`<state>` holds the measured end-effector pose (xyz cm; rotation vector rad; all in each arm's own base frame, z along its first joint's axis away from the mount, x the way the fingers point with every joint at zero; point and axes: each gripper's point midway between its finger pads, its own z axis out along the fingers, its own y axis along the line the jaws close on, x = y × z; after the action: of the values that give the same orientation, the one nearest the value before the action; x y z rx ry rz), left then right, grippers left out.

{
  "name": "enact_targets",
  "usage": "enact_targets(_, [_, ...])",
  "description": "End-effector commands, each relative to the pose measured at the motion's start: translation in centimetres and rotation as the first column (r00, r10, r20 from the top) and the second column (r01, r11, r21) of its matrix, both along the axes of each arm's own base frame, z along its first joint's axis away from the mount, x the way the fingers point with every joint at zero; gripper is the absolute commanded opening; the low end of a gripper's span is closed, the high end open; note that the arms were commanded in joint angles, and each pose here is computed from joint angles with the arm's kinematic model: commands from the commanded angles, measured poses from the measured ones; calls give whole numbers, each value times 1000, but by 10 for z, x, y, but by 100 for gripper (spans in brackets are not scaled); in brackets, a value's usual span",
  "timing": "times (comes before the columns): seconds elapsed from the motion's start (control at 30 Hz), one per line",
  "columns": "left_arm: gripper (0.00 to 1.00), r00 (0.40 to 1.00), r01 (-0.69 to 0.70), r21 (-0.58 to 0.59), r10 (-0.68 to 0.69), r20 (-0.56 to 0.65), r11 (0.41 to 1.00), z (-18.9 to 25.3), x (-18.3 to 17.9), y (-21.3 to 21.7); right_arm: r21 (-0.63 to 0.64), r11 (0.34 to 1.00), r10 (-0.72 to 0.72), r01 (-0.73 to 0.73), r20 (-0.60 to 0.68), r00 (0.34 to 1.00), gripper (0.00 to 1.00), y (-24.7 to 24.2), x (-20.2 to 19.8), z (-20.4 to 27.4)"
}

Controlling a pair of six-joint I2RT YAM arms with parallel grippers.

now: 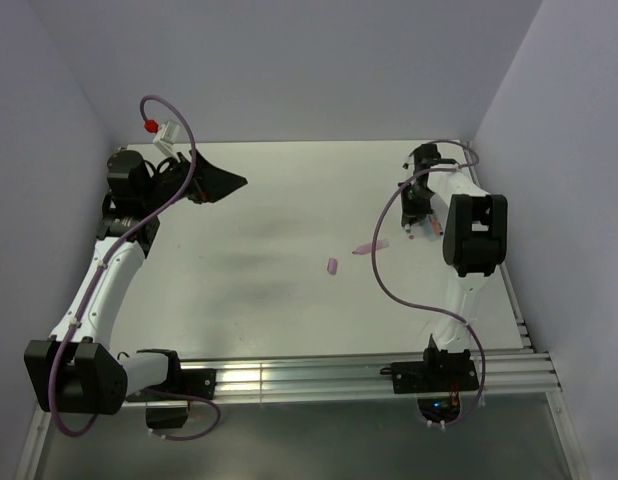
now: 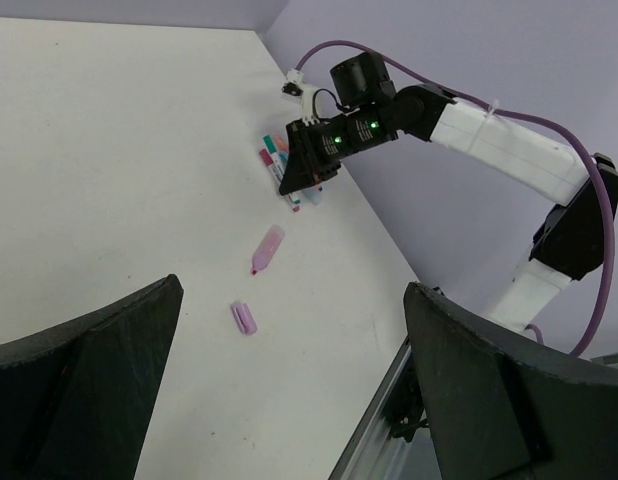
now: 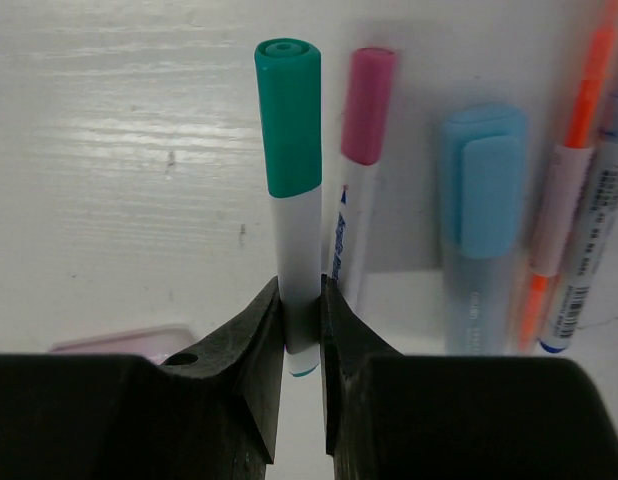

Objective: Insert the pens into the pen caps
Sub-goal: Place the pen at the center of the board.

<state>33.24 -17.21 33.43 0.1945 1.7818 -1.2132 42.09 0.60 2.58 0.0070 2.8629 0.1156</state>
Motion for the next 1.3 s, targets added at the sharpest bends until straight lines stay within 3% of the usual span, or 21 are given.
enact_targets(0.0, [99, 999, 4, -8, -4, 47, 1000, 17, -1, 0, -47, 998, -29, 29, -2, 1000, 4, -20, 3, -11])
enact_targets(0.37, [100, 999, 9, -6, -8, 47, 1000, 15, -2, 0, -49, 998, -31, 30, -29, 999, 7, -25, -3, -20])
enact_targets(0.73, [100, 999, 14, -16, -14, 46, 1000, 15, -2, -1, -154, 982, 116, -113, 10, 993, 6, -37, 2, -10])
enact_targets(1.27, [99, 999, 25, -26, -23, 42, 999, 16, -2, -2, -146, 977, 149, -152, -31, 988, 23, -19, -9, -17])
